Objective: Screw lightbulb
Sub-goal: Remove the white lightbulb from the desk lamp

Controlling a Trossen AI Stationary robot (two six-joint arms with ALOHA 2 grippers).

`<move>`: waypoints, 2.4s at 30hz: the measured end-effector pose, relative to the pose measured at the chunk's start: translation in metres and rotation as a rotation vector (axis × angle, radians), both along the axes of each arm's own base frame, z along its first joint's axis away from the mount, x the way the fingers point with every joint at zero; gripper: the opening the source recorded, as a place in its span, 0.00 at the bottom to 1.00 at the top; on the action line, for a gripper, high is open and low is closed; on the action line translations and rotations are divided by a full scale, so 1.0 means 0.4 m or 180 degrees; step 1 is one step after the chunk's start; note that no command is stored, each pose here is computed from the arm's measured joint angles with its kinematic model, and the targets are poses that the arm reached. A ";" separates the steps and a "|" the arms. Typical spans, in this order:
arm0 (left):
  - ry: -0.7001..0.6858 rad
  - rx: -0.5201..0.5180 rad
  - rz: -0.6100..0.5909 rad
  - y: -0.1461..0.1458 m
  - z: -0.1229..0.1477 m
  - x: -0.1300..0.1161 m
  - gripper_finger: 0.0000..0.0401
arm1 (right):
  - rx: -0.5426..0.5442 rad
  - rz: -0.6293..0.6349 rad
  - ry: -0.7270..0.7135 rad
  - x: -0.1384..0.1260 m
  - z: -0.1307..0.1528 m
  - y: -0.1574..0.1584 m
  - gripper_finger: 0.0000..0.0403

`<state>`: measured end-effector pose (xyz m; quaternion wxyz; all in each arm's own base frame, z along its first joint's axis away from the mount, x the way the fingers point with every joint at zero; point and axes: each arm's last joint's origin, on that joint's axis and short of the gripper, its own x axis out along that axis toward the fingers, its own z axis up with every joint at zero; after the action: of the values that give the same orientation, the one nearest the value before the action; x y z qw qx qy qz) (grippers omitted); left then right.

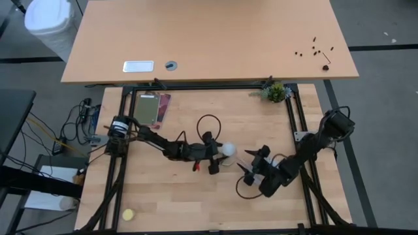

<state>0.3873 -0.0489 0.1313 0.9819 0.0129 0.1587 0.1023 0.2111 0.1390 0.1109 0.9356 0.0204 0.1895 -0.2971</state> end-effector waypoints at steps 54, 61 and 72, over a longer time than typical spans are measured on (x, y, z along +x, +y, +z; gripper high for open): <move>0.0565 0.0157 0.0072 -0.017 0.033 -0.010 0.67 | 0.0349 0.0731 -0.0079 0.042 -0.036 -0.156 0.86; 0.0386 0.0203 0.0100 0.004 0.014 -0.029 0.67 | 0.0540 0.0693 0.0077 0.020 -0.010 -0.164 0.86; 0.0196 0.0023 -0.0108 0.045 -0.067 0.001 0.63 | 0.0606 0.0682 0.0201 0.012 0.007 -0.185 0.86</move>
<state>0.3877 -0.0308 0.1045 0.9781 0.0223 0.1883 0.0858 0.2159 0.0651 0.1136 0.9494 0.0792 0.2473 -0.1766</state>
